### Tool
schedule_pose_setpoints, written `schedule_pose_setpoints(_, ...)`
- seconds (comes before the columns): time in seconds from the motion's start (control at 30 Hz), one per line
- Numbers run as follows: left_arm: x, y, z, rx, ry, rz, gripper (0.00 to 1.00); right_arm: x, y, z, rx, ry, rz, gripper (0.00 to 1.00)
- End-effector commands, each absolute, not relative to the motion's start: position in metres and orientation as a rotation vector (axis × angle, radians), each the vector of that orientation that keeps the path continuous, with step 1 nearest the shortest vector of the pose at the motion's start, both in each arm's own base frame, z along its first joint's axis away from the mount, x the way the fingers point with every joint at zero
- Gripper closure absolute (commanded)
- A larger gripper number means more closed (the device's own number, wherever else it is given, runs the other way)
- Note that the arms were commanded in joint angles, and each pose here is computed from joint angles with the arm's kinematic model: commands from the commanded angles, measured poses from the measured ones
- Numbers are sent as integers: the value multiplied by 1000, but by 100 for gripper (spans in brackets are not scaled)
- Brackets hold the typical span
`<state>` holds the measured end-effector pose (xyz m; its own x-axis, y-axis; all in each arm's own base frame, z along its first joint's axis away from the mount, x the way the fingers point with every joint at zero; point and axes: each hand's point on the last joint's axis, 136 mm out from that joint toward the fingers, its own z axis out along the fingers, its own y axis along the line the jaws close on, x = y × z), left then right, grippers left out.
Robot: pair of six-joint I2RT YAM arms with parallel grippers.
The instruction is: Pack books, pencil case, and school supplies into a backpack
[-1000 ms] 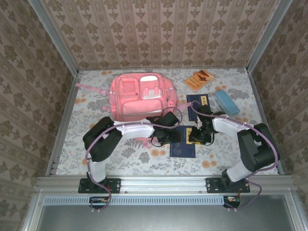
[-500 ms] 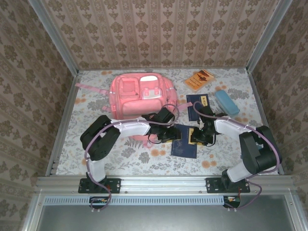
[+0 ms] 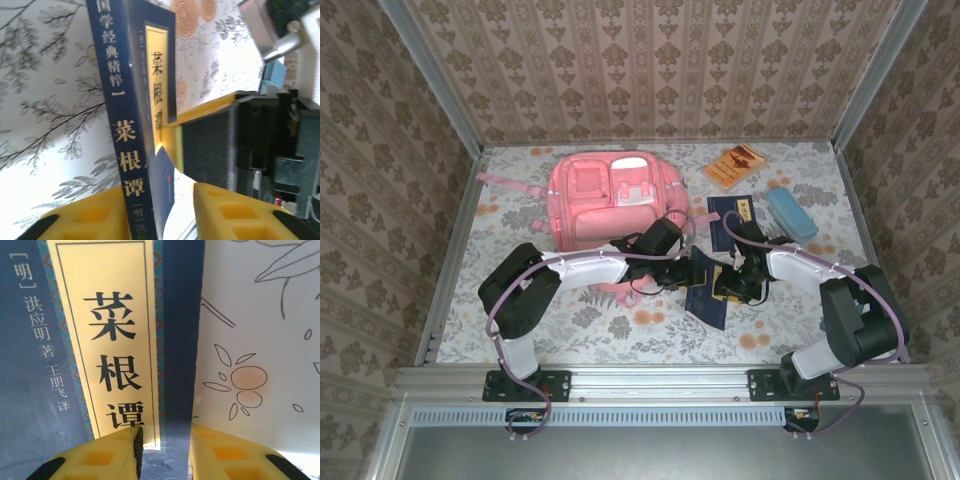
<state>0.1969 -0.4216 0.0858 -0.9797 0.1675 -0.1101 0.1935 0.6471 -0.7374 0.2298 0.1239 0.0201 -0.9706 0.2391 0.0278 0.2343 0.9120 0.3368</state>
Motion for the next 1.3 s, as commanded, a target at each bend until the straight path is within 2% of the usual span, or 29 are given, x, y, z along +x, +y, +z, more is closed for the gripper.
schedule_pose_setpoints(0.0,203,-420,91,355,2820,-1205,74,229,126,22,387,3041,545,66)
schedule_pose_setpoints(0.07,205,-417,94,358,2811,-1186,83,232,123,27,399,3018,525,63)
schedule_pose_setpoints(0.17,214,-410,105,352,2772,-1160,94,239,124,43,416,2940,561,52)
schedule_pose_setpoints(0.37,245,-387,159,266,2624,-1150,96,264,143,105,419,2670,838,29)
schedule_pose_setpoints(0.53,283,-353,208,-6,2490,-1187,98,279,172,177,407,2408,1191,15)
schedule_pose_setpoints(0.87,321,-318,293,-385,2164,-1424,98,303,219,262,562,2008,1900,2)
schedule_pose_setpoints(1.13,322,-307,313,-509,2055,-1522,98,322,236,285,608,1921,1972,1)
schedule_pose_setpoints(1.27,322,-301,315,-578,2007,-1552,98,335,238,295,650,1846,2006,3)
